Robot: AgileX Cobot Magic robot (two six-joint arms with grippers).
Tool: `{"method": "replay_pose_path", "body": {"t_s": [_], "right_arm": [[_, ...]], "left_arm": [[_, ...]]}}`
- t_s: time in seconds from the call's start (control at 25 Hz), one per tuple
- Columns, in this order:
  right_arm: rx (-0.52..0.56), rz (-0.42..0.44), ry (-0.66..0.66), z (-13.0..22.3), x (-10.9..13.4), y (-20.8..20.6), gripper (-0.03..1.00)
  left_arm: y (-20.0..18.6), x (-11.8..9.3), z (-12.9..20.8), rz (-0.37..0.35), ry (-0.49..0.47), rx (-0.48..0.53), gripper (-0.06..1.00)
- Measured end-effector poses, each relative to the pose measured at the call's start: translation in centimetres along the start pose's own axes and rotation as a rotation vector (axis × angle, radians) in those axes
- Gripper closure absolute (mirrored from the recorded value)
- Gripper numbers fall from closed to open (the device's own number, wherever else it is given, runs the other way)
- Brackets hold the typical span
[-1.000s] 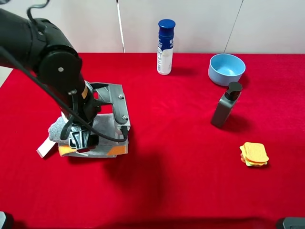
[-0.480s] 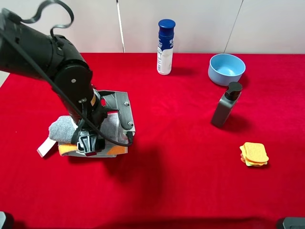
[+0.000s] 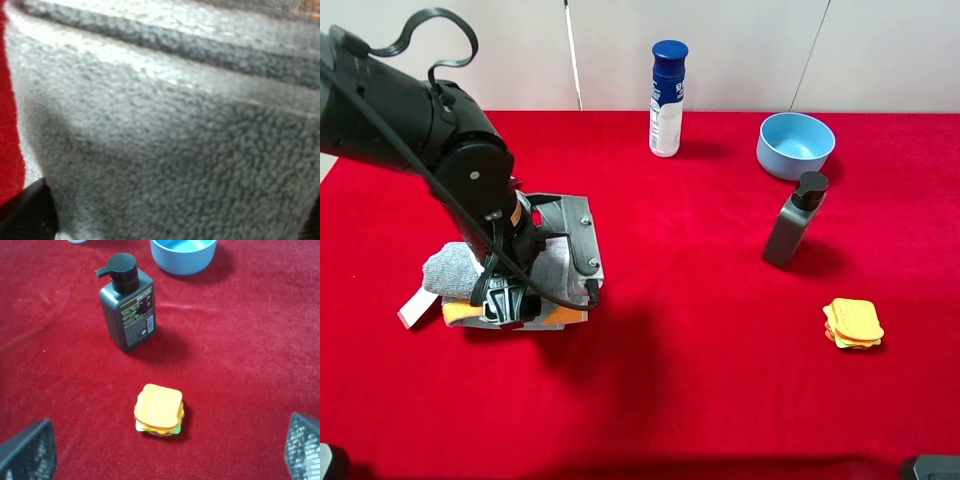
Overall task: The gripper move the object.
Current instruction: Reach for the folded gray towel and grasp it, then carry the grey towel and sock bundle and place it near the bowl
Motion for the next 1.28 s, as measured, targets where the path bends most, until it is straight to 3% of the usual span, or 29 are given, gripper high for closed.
{"method": "replay_pose_path", "body": {"t_s": [0.16, 0.28, 0.52, 1.28], "right_arm": [[0.000, 0.000, 0.000, 0.00, 0.00, 0.00, 0.27], [0.000, 0.000, 0.000, 0.00, 0.01, 0.00, 0.27], [0.000, 0.000, 0.000, 0.00, 0.01, 0.00, 0.27], [0.000, 0.000, 0.000, 0.00, 0.01, 0.00, 0.27]], "left_arm": [[0.57, -0.52, 0.21, -0.004, 0.008, -0.015, 0.12], [0.81, -0.67, 0.22, -0.010, 0.014, -0.026, 0.25], [0.78, -0.43, 0.26, -0.027, 0.034, -0.028, 0.68], [0.70, -0.36, 0.23, -0.028, 0.029, -0.028, 0.68]]}}
Point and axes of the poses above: a point on each arm's last joint axis where the gripper is mounted, y pointing out along that axis toward the gripper, x along the wrist's bending axis when the last joint is at zero, z = x × y, the point moved 8 cm from there along y, pointing out along that axis toward the gripper, and after that the axes turned 12 degrees about y, right-handed, at the moved point
